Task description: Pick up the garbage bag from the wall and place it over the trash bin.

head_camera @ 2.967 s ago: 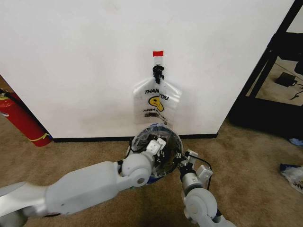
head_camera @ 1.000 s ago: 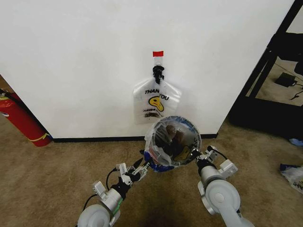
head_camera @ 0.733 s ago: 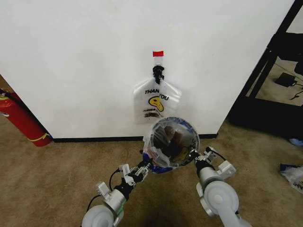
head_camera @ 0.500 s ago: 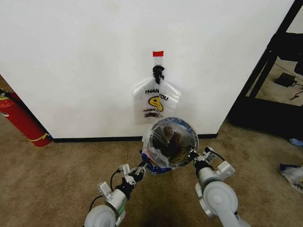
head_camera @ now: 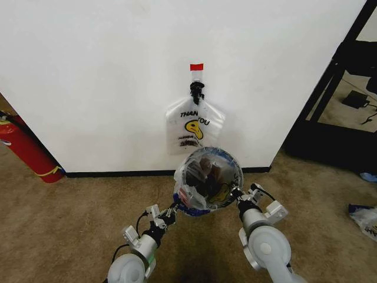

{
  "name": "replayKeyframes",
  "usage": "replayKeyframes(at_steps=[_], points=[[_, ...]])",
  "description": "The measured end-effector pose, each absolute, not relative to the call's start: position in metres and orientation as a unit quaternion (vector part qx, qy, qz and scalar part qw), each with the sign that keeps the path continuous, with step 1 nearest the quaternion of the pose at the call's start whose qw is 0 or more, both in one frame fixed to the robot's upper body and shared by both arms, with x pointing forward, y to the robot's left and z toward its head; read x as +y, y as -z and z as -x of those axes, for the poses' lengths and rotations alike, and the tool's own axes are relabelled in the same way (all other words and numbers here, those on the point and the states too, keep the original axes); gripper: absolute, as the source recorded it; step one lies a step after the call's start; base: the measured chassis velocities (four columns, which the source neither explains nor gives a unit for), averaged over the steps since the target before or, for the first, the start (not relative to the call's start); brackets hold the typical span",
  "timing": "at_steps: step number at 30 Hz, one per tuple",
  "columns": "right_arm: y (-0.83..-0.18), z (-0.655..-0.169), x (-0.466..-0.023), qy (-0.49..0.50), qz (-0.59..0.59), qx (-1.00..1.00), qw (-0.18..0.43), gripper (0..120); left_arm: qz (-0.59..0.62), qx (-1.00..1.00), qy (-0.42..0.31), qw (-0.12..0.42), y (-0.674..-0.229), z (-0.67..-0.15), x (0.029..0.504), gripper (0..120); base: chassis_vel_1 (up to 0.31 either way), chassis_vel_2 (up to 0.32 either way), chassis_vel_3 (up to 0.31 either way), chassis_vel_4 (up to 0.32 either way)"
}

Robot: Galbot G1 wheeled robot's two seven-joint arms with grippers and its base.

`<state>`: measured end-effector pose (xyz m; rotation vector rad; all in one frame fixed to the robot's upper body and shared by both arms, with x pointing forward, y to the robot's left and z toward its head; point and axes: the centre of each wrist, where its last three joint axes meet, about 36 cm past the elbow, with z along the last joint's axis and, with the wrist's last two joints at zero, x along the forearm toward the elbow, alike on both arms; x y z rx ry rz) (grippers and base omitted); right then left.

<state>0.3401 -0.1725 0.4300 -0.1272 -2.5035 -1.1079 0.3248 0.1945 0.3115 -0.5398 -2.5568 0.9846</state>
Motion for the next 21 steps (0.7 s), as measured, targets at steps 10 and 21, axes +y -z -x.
replayKeyframes(at_steps=[10, 21], points=[[-0.432, -0.332, -0.167, 0.399, 0.040, -0.892, 0.209, 0, 0.185, -0.907, -0.333, 0.177, -0.299, -0.329, 0.192, 0, 0.000, 0.000, 0.000, 0.000], [-0.427, -0.333, -0.166, 0.407, 0.051, -0.888, 0.209, 0, 0.218, -0.918, -0.292, 0.153, -0.319, -0.308, 0.188, 11, 0.000, 0.000, 0.000, 0.000]])
